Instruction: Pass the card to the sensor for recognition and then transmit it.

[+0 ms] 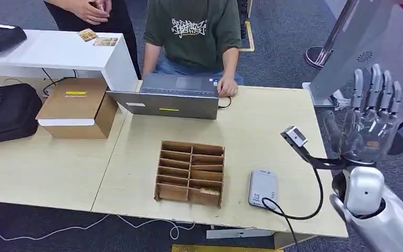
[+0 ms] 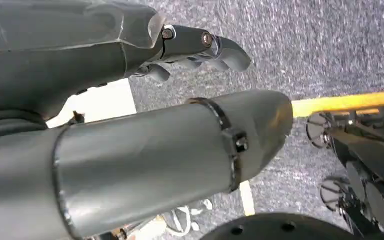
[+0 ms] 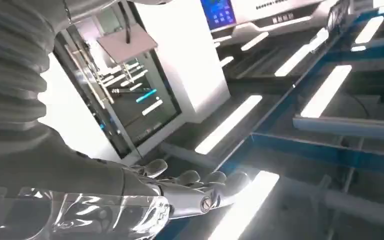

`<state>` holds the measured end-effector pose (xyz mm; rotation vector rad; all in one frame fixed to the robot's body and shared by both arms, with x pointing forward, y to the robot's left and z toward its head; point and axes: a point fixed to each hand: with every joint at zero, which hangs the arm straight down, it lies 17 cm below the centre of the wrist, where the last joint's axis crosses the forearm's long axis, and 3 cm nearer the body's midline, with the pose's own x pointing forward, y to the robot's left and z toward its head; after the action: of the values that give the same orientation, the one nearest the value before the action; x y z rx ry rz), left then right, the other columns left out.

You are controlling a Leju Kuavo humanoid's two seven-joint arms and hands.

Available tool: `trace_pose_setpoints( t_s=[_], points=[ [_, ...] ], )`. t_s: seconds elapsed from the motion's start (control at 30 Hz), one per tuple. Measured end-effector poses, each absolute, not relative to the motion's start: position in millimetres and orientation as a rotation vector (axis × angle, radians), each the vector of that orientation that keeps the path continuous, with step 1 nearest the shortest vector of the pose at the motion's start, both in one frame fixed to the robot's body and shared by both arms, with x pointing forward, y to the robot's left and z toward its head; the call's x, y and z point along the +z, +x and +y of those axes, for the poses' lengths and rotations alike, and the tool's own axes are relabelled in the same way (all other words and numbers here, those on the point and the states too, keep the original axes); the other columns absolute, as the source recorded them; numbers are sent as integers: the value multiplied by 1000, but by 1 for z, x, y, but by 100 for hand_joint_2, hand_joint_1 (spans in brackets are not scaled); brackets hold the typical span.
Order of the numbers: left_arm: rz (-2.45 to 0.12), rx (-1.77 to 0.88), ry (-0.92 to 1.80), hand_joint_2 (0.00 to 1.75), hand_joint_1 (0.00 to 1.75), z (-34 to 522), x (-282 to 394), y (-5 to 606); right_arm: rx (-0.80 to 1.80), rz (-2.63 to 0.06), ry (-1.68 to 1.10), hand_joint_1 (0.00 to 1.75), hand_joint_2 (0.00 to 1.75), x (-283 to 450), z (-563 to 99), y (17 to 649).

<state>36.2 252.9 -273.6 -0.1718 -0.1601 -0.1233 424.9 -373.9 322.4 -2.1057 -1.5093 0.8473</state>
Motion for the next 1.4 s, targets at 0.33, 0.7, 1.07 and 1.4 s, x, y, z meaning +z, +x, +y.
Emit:
trace_pose_setpoints(
  t_s=[0.33, 0.7, 1.07, 1.4],
  points=[
    [-162, -96, -183, 0, 0, 245, -273, 36, 923, -1545, -2043, 0, 175, 309, -368, 386],
    [-180, -81, -194, 0, 0, 240, -272, 40, 898, -1414, -1952, 0, 175, 278, -364, 381],
    [-181, -83, -189, 0, 0, 240, -272, 40, 952, -1404, -1909, 0, 175, 270, -346, 379],
    [-199, -39, -195, 0, 0, 234, -271, 45, 982, -1431, -1685, 0, 175, 229, -287, 361]
  ],
)
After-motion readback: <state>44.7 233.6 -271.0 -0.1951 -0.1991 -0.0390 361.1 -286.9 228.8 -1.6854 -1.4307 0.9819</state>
